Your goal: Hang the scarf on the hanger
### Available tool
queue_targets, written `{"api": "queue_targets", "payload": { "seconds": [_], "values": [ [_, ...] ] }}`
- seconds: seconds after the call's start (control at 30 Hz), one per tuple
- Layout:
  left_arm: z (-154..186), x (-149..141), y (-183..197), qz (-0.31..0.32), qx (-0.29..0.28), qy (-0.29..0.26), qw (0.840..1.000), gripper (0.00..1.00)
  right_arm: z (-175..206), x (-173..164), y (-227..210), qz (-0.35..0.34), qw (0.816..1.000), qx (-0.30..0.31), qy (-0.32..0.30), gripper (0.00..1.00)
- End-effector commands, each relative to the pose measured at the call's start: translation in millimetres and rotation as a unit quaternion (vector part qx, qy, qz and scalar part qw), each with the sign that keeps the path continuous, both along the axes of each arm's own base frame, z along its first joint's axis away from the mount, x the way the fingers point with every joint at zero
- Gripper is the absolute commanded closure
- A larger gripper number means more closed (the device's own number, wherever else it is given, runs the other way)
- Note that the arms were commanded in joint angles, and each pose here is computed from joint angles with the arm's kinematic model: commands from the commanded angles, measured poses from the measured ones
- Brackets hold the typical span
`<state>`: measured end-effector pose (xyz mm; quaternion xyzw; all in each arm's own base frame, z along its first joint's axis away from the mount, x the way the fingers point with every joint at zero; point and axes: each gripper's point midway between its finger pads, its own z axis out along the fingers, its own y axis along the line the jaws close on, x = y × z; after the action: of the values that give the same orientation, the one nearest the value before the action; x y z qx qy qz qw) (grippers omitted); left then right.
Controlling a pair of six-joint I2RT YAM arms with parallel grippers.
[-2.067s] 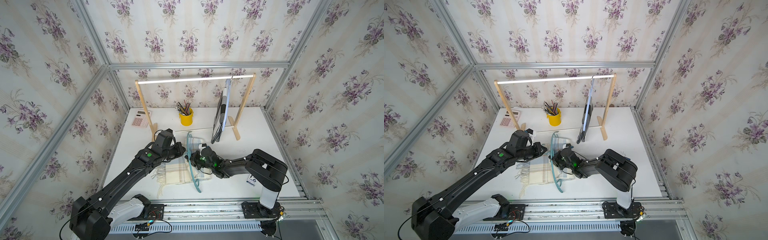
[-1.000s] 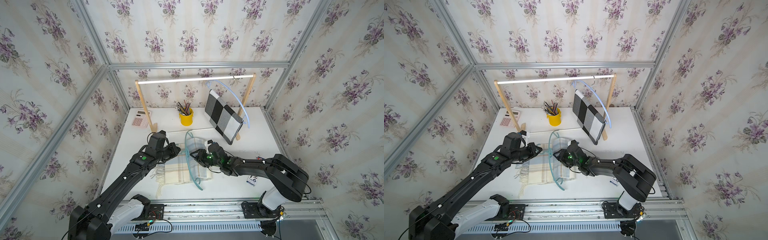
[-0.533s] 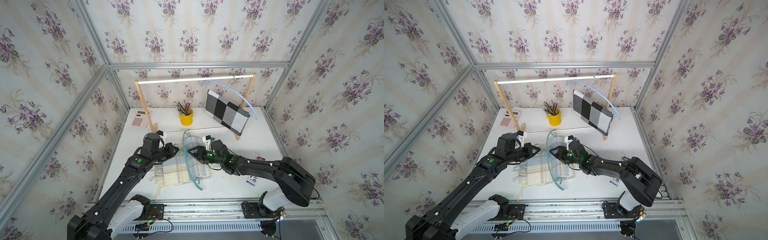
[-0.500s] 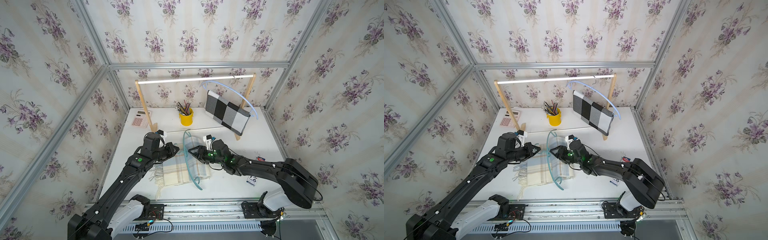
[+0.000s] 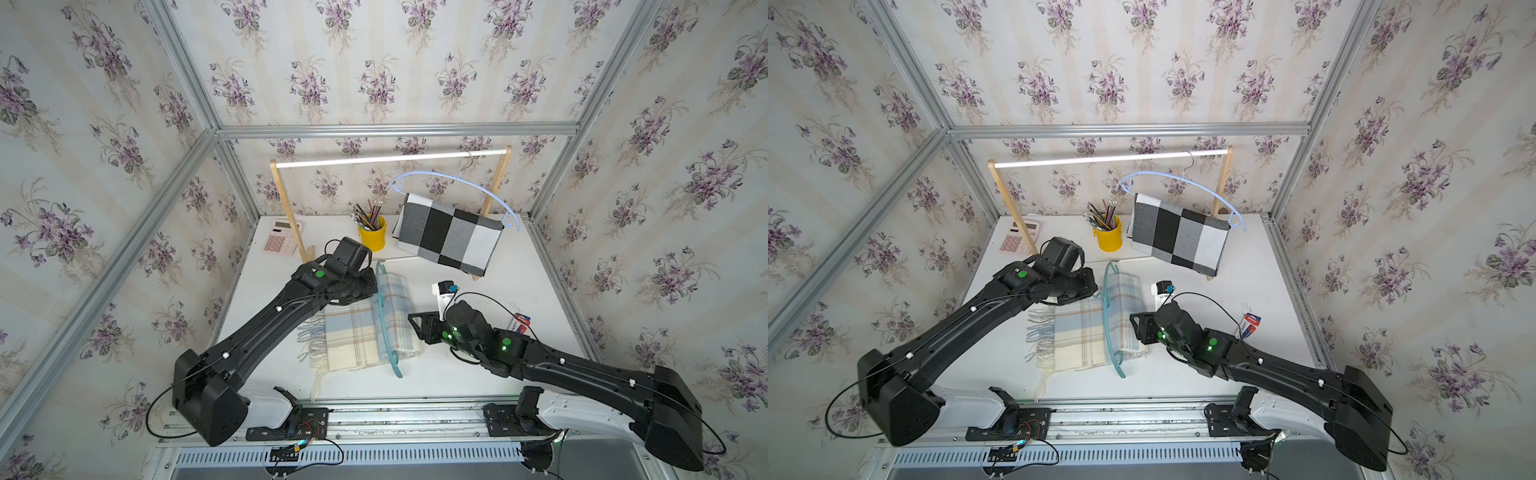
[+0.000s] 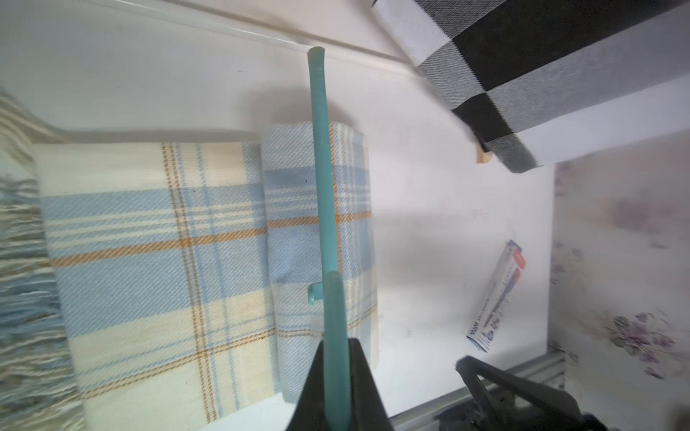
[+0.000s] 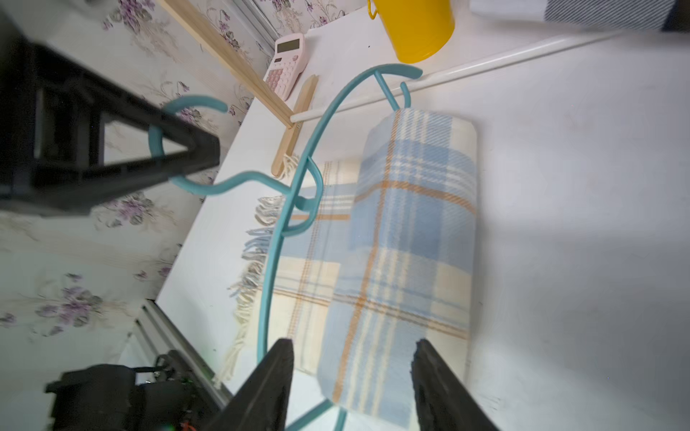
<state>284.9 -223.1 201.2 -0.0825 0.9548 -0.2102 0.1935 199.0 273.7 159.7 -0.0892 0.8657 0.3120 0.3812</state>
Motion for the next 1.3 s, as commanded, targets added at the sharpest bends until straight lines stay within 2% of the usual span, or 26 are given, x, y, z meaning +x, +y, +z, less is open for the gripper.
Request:
{"api": "queue_targets", "payload": {
  "seconds": [0.0,0.13,0.37,0.57,0.73,0.93,1.13,1.27],
  "values": [
    [-9,5,18,0.064,0.088,0.013,0.994,1.00,-2,-3,-17,-0.010,0.992,-0.080,-0.096,0.45],
    [-7,11,15,0.114,0.157,0.019,0.981,1.00,4,-23,-4,0.009,0.983,-0.078,-0.163,0.44],
    [-14,16,-2,0.149,0.222,0.060,0.962,1.00,7,-47,26,0.045,0.977,-0.048,-0.204,0.44],
    [-19,22,-17,0.146,0.222,0.067,0.962,1.00,-15,-47,39,0.051,0.977,-0.078,-0.190,0.44],
    [-20,23,-20,0.146,0.224,0.068,0.961,1.00,-33,-38,49,0.034,0.973,-0.130,-0.188,0.47],
    [-19,23,-21,0.148,0.226,0.070,0.960,1.00,-45,-21,52,-0.002,0.965,-0.181,-0.190,0.56],
    [-22,21,-24,0.145,0.226,0.076,0.960,1.00,-57,-6,50,-0.016,0.963,-0.203,-0.176,0.67],
    [-23,21,-28,0.142,0.220,0.077,0.962,1.00,-61,1,55,-0.011,0.964,-0.207,-0.169,0.69]
  ]
}}
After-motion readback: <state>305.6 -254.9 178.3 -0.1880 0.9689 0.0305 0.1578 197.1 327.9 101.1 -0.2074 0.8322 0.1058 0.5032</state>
